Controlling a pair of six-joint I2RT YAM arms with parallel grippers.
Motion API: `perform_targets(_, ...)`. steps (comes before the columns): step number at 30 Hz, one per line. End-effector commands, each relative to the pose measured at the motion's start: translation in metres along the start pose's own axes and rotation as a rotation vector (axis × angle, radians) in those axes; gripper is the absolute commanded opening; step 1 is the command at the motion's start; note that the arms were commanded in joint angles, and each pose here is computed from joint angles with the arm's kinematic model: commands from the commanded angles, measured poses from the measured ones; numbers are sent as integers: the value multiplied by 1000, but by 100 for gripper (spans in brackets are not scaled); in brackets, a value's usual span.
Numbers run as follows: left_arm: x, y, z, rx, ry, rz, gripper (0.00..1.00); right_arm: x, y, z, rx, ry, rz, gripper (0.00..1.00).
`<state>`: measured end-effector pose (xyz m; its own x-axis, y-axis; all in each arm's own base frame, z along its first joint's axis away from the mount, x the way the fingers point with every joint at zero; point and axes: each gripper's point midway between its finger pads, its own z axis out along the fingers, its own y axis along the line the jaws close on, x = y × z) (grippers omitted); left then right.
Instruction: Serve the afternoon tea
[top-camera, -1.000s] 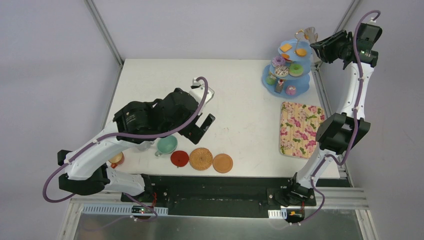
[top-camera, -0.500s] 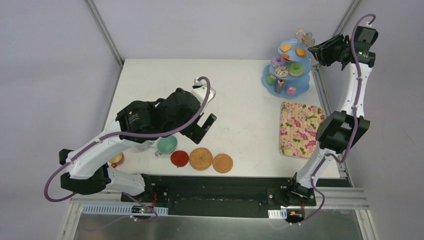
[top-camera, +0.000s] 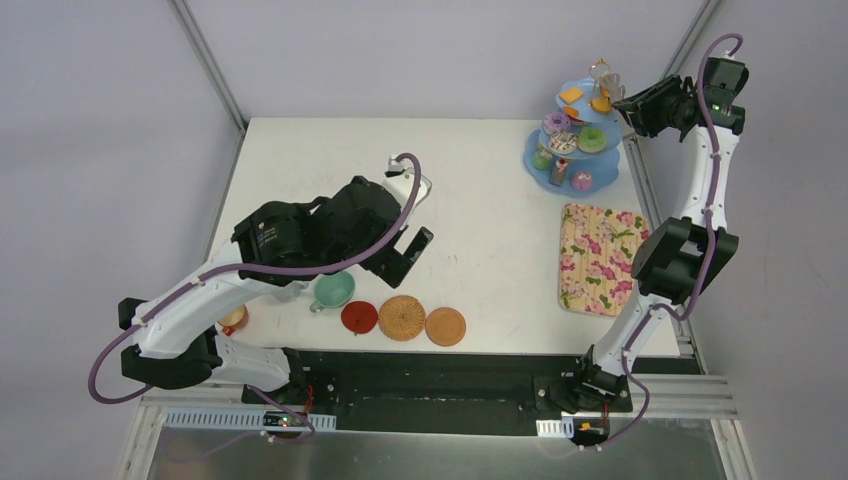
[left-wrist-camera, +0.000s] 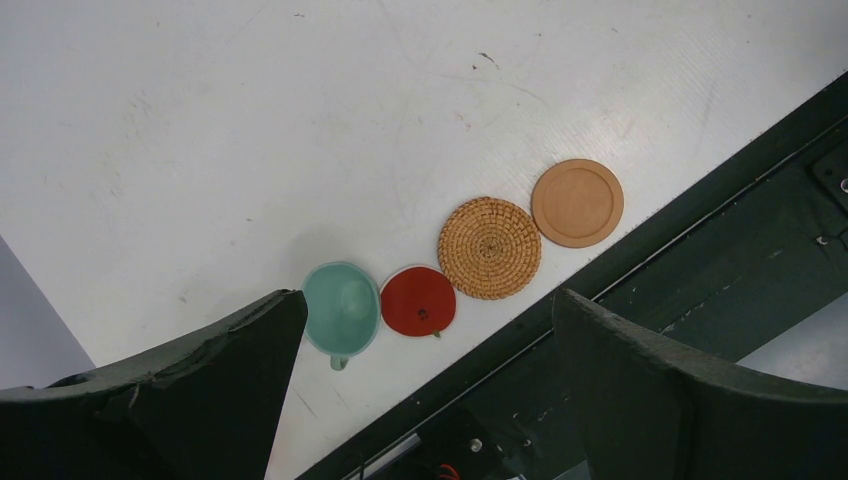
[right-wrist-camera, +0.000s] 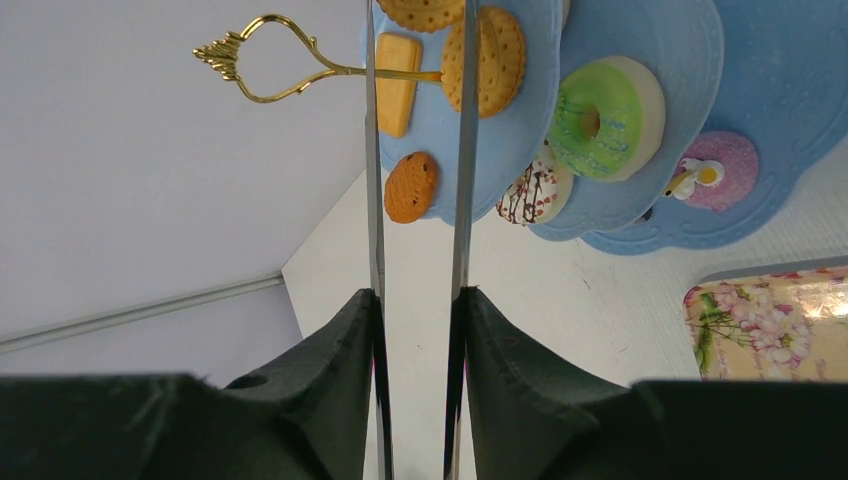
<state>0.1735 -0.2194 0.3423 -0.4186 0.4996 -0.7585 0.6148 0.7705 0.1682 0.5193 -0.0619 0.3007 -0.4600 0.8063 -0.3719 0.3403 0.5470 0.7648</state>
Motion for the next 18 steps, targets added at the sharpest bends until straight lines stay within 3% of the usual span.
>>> perform_targets(1, -5, 5, -4, -16, -10, 10, 100, -5, 9, -2, -47, -8, -32, 37)
perform_targets(18, -7, 5, -1, -21, -5, 43, 100, -9, 17, -4, -60, -17, -35, 46)
